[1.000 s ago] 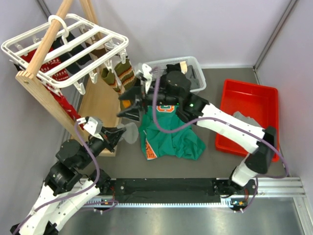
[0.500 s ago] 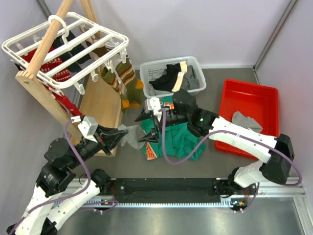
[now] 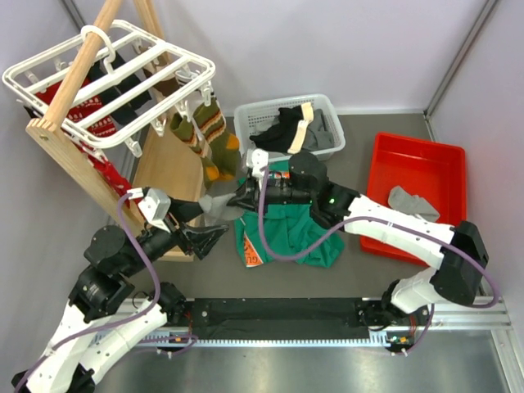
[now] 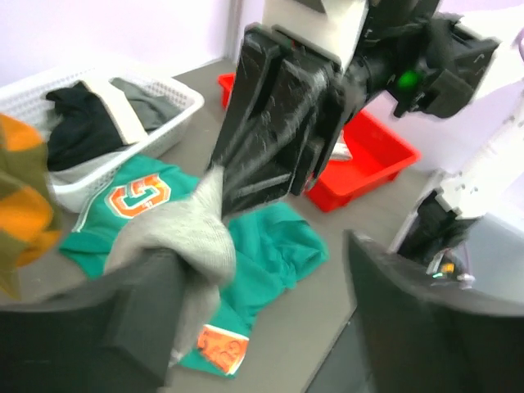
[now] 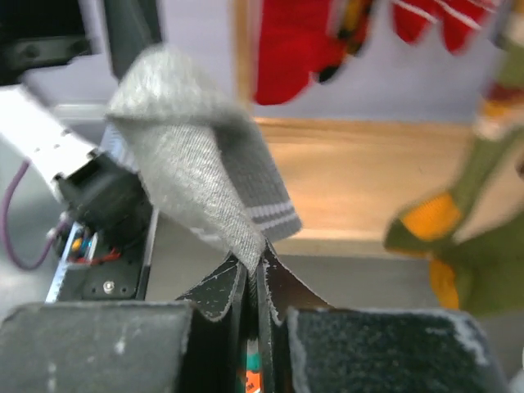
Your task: Remove the socks clipped to the hanger
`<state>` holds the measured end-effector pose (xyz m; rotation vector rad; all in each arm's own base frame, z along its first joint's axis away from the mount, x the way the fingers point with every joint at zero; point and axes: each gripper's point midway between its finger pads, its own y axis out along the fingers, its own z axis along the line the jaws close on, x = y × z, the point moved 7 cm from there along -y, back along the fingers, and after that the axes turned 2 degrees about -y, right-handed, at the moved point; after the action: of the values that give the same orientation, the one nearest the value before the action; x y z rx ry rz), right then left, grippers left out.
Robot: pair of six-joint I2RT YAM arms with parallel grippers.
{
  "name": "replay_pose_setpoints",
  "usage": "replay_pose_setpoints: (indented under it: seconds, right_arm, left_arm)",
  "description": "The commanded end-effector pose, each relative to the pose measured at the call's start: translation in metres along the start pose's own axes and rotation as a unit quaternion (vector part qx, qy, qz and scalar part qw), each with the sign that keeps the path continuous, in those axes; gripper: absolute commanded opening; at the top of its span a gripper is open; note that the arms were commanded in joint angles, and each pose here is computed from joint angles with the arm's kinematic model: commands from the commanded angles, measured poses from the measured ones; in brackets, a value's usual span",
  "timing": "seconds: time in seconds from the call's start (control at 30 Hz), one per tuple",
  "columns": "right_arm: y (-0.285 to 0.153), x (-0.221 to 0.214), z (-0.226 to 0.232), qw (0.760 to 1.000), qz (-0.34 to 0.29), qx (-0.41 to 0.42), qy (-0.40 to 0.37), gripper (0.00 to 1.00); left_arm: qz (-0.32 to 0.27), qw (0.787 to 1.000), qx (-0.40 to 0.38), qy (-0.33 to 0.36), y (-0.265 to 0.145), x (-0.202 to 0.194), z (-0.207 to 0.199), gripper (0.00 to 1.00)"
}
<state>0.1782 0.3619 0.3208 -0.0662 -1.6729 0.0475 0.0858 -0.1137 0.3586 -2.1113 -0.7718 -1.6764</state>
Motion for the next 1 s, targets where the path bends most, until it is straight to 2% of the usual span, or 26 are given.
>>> replay_pose_setpoints:
  seconds: [0.0, 0.03, 0.07, 0.17, 0.2, 0.37, 0.4, 0.47, 0.5, 0.53, 0.6, 0.67, 0.73, 0.77, 0.8, 0.83, 0.9, 0.97]
  right_arm:
    - [-0.026, 0.021, -0.055, 0.974, -0.03, -0.186, 0.122, 0.0]
    - [-0.035, 0.021, -0.064, 0.964, -0.033, -0.217, 0.15, 0.0]
    - [-0.053, 0.022, -0.077, 0.945, -0.037, -0.261, 0.194, 0.0]
    - [-0.085, 0.011, -0.093, 0.903, -0.019, -0.364, 0.227, 0.0]
    - [-0.106, 0.009, -0.101, 0.876, -0.012, -0.425, 0.228, 0.0]
    - [-0.177, -0.004, -0.117, 0.797, 0.046, -0.545, 0.256, 0.0]
    - [-0.208, -0.012, -0.121, 0.755, 0.066, -0.596, 0.265, 0.0]
    - [-0.244, -0.018, -0.124, 0.698, 0.076, -0.659, 0.269, 0.0]
    - [-0.259, -0.02, -0.123, 0.678, 0.076, -0.679, 0.269, 0.0]
    - [-0.286, -0.023, -0.121, 0.645, 0.074, -0.711, 0.271, 0.0]
    - [-0.312, -0.025, -0.119, 0.607, 0.076, -0.745, 0.267, 0.0]
    - [-0.342, -0.027, -0.116, 0.558, 0.089, -0.782, 0.262, 0.0]
    - [-0.359, -0.028, -0.114, 0.533, 0.094, -0.798, 0.264, 0.0]
    - [-0.374, -0.032, -0.112, 0.507, 0.097, -0.813, 0.27, 0.0]
    - [-0.38, -0.035, -0.111, 0.496, 0.094, -0.819, 0.273, 0.0]
    - [-0.385, -0.041, -0.11, 0.486, 0.096, -0.823, 0.278, 0.0]
    - [-0.388, -0.049, -0.112, 0.481, 0.094, -0.825, 0.282, 0.0]
    - [-0.397, -0.066, -0.111, 0.461, 0.108, -0.83, 0.294, 0.11]
  left_arm:
    - [-0.029, 0.999, 0.032, 0.013, 0.006, 0.003, 0.01, 0.89]
    - [-0.03, 0.999, 0.038, 0.015, 0.007, 0.001, 0.012, 0.99]
    - [-0.028, 0.998, 0.044, 0.021, 0.008, 0.0, 0.014, 0.99]
    - [-0.019, 0.997, 0.072, 0.023, 0.011, -0.01, 0.024, 0.99]
    - [-0.019, 0.996, 0.088, 0.021, 0.011, -0.013, 0.028, 0.99]
    - [-0.011, 0.989, 0.15, 0.017, 0.013, -0.037, 0.048, 0.99]
    - [-0.009, 0.987, 0.159, 0.018, 0.014, -0.04, 0.052, 0.99]
    - [-0.007, 0.982, 0.185, 0.021, 0.014, -0.047, 0.06, 0.99]
    - [0.0, 0.981, 0.191, 0.021, 0.014, -0.05, 0.062, 0.99]
    - [0.007, 0.981, 0.193, 0.023, 0.014, -0.054, 0.063, 0.99]
    - [0.02, 0.979, 0.199, 0.024, 0.015, -0.062, 0.066, 0.99]
    - [0.028, 0.98, 0.197, 0.023, 0.015, -0.07, 0.067, 0.99]
    - [0.03, 0.981, 0.189, 0.024, 0.016, -0.071, 0.066, 0.99]
    - [0.031, 0.982, 0.186, 0.023, 0.017, -0.071, 0.066, 0.99]
    - [0.031, 0.982, 0.185, 0.023, 0.017, -0.071, 0.065, 0.99]
    - [0.03, 0.982, 0.184, 0.026, 0.018, -0.07, 0.066, 0.99]
    - [0.032, 0.983, 0.179, 0.029, 0.019, -0.071, 0.065, 0.99]
    - [0.031, 0.983, 0.18, 0.031, 0.019, -0.07, 0.066, 0.99]
